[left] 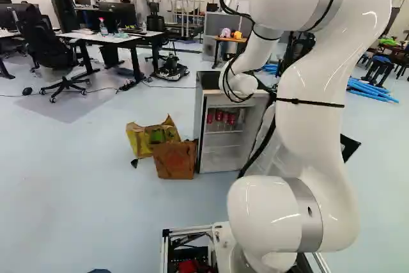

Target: Grab a drink from the fridge

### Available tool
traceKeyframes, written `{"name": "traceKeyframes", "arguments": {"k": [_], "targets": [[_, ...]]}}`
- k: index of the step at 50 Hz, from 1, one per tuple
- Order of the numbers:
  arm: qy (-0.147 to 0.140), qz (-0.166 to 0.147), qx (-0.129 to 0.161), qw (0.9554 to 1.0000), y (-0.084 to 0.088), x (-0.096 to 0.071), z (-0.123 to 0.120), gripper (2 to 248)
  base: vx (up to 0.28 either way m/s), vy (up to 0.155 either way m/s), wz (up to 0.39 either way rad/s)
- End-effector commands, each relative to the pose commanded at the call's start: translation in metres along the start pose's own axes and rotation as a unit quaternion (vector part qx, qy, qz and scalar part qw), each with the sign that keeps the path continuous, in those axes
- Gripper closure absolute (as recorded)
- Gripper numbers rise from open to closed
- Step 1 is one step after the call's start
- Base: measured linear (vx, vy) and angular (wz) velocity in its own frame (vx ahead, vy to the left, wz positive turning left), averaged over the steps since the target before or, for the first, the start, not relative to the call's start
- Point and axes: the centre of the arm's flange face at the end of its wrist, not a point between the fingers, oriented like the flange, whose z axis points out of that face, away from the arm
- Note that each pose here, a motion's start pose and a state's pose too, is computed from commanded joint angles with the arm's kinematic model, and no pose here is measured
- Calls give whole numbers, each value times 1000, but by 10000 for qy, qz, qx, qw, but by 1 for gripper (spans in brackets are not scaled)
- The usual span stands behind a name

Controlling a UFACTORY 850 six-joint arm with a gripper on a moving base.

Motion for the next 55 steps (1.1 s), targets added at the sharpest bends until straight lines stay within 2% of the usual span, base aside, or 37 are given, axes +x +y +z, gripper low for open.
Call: {"name": "traceKeyframes", "arguments": {"k": [4,5,9,10,15,16,28,55], "targets": [[0,0,0,10000,0,0,0,94,0,0,0],[0,0,0,10000,0,0,0,59,0,0,0],[0,0,0,10000,0,0,0,59,0,0,0],[0,0,0,10000,0,0,0,22,0,0,0],[0,0,0,10000,0,0,0,22,0,0,0],[0,0,0,10000,0,0,0,3,0,0,0],[-22,1,1,10000,0,-1,-7,3,0,0,0],[-161,14,-20,9999,0,-10,-60,3,0,0,0]]}}
